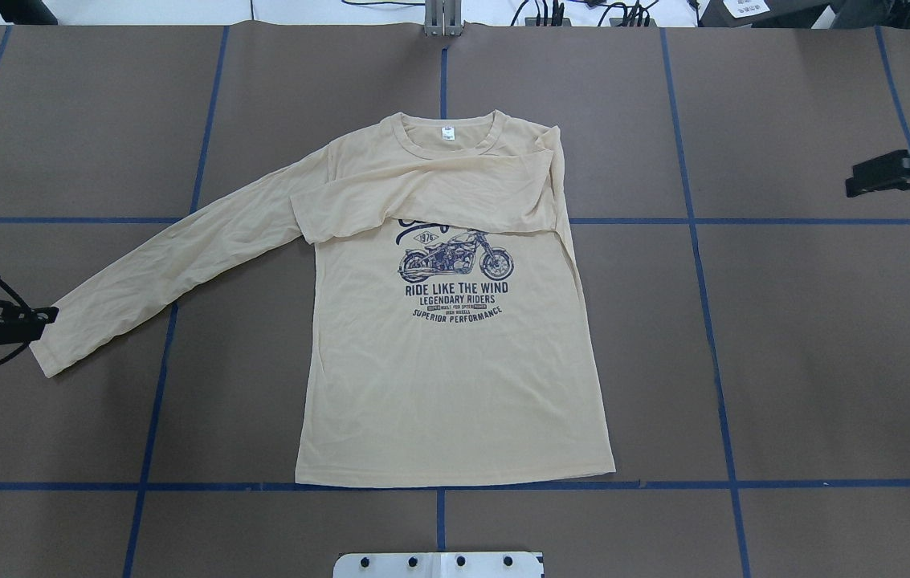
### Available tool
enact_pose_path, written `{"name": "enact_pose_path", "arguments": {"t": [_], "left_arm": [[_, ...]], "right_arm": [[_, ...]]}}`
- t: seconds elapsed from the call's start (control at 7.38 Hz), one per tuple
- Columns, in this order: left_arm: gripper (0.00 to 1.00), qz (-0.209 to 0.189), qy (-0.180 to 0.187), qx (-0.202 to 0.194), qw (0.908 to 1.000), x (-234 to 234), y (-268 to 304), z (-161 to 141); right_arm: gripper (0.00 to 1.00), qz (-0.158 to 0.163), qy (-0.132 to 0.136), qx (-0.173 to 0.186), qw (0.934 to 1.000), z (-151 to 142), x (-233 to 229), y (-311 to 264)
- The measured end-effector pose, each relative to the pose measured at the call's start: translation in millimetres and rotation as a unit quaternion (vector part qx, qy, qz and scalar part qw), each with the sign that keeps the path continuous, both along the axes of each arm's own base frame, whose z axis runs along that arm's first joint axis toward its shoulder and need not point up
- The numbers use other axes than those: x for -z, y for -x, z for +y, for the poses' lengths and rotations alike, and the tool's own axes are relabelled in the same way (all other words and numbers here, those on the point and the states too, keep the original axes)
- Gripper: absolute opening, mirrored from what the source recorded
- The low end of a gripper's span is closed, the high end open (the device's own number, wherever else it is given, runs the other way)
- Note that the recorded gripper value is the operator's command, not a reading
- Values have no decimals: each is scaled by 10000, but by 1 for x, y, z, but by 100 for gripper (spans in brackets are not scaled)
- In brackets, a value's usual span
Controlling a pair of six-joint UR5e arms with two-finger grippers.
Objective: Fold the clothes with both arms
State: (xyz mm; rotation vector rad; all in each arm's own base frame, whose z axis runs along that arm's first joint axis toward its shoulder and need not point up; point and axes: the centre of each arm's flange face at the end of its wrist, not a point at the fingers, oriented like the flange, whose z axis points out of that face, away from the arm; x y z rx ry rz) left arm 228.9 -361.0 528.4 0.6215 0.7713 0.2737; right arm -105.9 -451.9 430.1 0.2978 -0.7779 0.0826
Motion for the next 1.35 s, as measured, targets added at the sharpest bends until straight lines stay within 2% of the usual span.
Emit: {"name": "enact_pose_path", "arguments": {"t": [0.14, 0.41, 0.81, 1.35], "left_arm": [[96, -42, 102, -63, 9999, -8, -12, 13], [85, -165, 210, -227, 9994, -24, -27, 28], [71, -271, 274, -414, 9984, -39, -40, 39], [64, -277, 265, -474, 9981, -60, -43, 41]], "right_arm": [[100, -30, -55, 88, 9999, 22, -32, -29], [100, -31, -93, 151, 9998, 39, -56, -51], [100, -29, -95, 164, 9998, 39, -60, -53], [100, -27, -94, 161, 9998, 38, -61, -53]]}}
